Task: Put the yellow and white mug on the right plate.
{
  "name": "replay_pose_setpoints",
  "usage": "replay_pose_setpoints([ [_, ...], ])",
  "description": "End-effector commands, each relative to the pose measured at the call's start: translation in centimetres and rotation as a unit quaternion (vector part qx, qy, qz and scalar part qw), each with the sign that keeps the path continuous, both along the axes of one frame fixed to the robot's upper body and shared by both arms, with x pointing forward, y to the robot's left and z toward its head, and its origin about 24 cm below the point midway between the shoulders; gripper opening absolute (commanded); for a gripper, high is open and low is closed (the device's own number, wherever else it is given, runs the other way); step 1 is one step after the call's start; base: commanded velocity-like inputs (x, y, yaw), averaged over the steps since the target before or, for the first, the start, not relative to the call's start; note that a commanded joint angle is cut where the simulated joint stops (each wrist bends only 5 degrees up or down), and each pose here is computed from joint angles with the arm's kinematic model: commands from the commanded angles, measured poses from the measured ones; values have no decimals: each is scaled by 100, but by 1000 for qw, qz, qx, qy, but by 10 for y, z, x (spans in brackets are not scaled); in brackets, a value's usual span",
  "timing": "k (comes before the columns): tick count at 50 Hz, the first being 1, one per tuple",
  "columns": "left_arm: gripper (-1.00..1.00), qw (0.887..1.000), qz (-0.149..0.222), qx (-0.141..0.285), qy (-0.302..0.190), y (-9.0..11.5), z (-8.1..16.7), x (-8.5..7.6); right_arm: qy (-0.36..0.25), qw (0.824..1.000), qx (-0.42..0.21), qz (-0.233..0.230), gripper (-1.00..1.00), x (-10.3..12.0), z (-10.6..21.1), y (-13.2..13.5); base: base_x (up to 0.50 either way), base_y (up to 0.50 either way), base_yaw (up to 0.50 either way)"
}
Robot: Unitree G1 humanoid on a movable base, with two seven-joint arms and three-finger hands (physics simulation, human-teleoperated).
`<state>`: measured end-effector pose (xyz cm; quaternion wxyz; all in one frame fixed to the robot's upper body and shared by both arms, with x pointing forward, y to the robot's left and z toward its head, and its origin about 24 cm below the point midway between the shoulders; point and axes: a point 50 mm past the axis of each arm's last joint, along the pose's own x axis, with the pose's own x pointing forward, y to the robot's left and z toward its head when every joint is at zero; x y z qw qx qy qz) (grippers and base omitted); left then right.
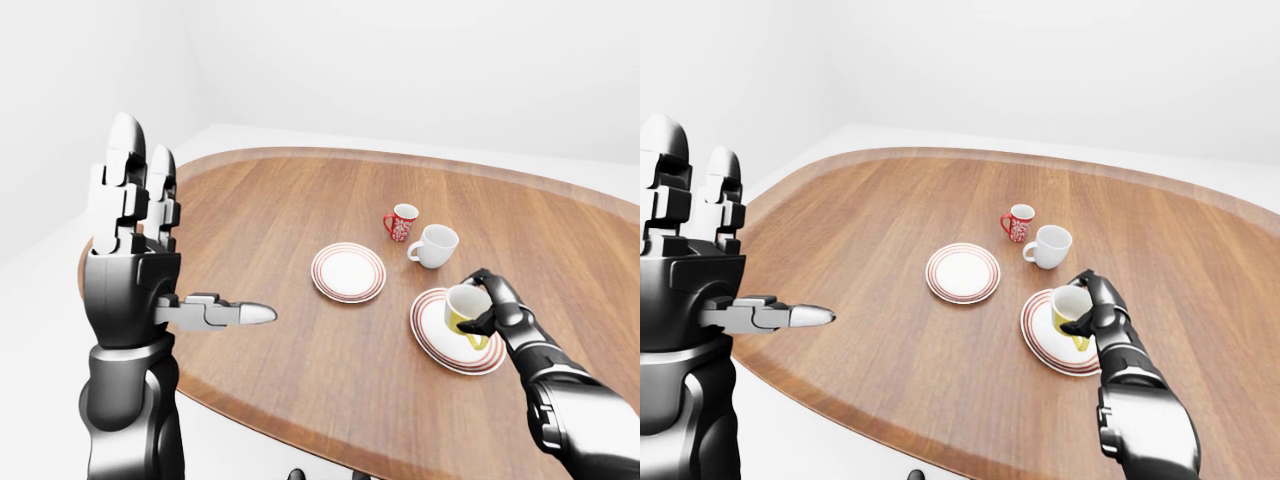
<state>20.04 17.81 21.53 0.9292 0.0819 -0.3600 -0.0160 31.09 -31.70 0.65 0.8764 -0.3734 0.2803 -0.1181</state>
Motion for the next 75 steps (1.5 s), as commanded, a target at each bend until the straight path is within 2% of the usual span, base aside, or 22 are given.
replay_pose_setpoints([
  [1, 100, 1000, 0, 1, 3, 0, -1, 1, -7, 1000, 6, -12, -100, -2, -1, -2, 0, 0, 0],
  [8, 100, 1000, 0, 1, 5, 0, -2, 1, -6, 1000, 7, -14, -100, -3, -2, -2, 0, 0, 0],
  [13, 100, 1000, 0, 2, 5, -1, -2, 1, -7, 999, 35, -11, -100, 0, -1, 0, 0, 0, 0],
  [49, 100, 1000, -1, 2, 11, -2, -4, 2, 1, 999, 41, -25, -100, -3, -2, -3, 0, 0, 0],
  [50, 100, 1000, -1, 2, 12, -2, -5, 2, 2, 999, 45, -26, -74, -3, -2, -3, 0, 0, 0],
  [51, 100, 1000, -1, 2, 14, -2, -5, 2, 1, 998, 50, -29, 100, -2, -1, -3, 0, 0, 0],
  [75, 100, 1000, -1, 2, 11, -2, -4, 1, 13, 998, 53, -31, 100, -5, -3, -6, 0, 0, 0],
])
